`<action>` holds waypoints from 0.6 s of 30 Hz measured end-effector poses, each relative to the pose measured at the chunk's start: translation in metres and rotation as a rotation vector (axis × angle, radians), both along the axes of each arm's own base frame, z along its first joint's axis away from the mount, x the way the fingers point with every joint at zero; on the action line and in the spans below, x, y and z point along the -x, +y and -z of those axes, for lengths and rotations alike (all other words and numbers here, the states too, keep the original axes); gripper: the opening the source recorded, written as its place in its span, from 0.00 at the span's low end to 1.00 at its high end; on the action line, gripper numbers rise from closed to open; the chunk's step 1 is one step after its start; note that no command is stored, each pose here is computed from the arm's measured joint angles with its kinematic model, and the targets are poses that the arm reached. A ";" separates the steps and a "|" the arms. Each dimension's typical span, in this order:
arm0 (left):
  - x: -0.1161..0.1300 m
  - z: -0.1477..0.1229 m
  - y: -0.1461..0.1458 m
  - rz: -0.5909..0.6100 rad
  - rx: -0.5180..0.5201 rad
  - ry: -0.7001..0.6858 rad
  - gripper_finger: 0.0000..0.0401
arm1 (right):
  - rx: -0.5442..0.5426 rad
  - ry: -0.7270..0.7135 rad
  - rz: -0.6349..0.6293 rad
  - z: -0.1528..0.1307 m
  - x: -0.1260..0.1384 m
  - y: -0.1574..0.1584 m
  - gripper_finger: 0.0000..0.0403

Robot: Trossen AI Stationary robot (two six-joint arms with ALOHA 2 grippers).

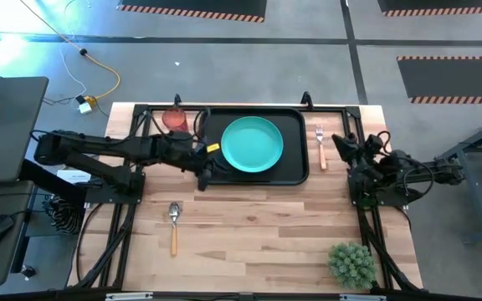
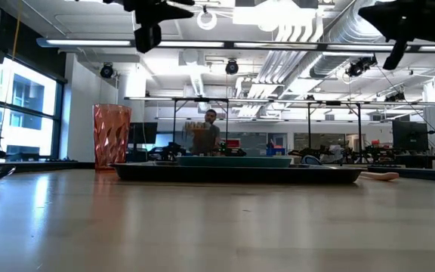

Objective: Pick and place plate/cup/fork/spoon on tray
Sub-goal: Put the orange fork on the black serving tray to the right of the blue plate

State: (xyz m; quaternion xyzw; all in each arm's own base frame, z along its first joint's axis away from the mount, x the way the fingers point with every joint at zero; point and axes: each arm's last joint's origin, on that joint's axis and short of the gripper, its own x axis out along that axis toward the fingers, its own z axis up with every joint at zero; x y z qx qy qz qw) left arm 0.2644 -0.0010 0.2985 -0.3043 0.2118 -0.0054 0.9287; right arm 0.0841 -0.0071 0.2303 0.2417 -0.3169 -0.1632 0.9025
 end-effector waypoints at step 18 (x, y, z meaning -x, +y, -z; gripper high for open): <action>0.012 0.021 -0.018 -0.041 -0.062 0.247 0.15 | -0.125 0.384 0.320 -0.080 0.031 -0.011 0.00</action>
